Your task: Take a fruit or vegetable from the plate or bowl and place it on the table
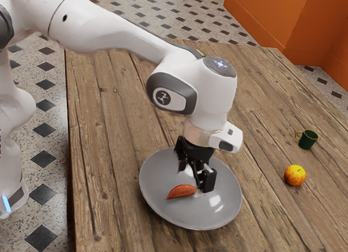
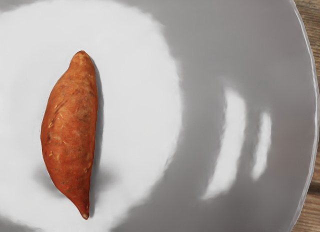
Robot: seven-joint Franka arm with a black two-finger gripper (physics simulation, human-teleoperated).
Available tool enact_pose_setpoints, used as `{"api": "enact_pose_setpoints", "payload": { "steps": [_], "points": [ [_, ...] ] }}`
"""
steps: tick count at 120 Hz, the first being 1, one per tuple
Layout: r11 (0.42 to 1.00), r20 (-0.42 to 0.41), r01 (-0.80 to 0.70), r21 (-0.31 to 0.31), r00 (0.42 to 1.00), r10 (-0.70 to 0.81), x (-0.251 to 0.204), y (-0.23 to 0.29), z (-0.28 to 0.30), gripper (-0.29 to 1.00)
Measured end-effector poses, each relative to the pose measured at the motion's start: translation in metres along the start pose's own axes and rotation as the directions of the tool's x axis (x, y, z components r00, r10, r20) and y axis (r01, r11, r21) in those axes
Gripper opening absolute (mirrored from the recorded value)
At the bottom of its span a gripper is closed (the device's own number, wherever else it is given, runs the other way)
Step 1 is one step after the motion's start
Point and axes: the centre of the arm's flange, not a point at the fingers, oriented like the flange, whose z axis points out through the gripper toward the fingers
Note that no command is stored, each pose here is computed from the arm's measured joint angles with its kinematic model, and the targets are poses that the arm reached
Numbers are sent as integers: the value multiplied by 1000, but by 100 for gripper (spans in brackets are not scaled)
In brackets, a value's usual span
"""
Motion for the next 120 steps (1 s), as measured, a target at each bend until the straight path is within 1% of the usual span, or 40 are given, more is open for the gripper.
{"api": "enact_pose_setpoints", "payload": {
  "steps": [5,12,16,19,28,35,44,59,74,93,120],
  "points": [
    [997,-19,76,-8,997,-76,28,-33,-4,70],
    [975,-37,222,-8,974,-222,72,-101,-4,70],
    [959,-40,282,-2,959,-282,78,-135,0,70],
    [957,-50,288,7,956,-288,68,-145,2,70],
    [984,-100,177,23,980,-174,16,-101,0,70],
    [989,-132,146,25,981,-141,0,-87,-4,70],
    [988,-153,155,25,977,-149,-1,-87,-3,70],
    [990,-145,136,39,981,-129,0,-84,11,70],
    [995,-123,93,34,988,-89,-8,-71,22,70],
    [997,-76,76,25,994,-74,-3,-64,48,70],
    [998,-54,56,5,997,-55,-1,-54,65,70]
  ]
}}
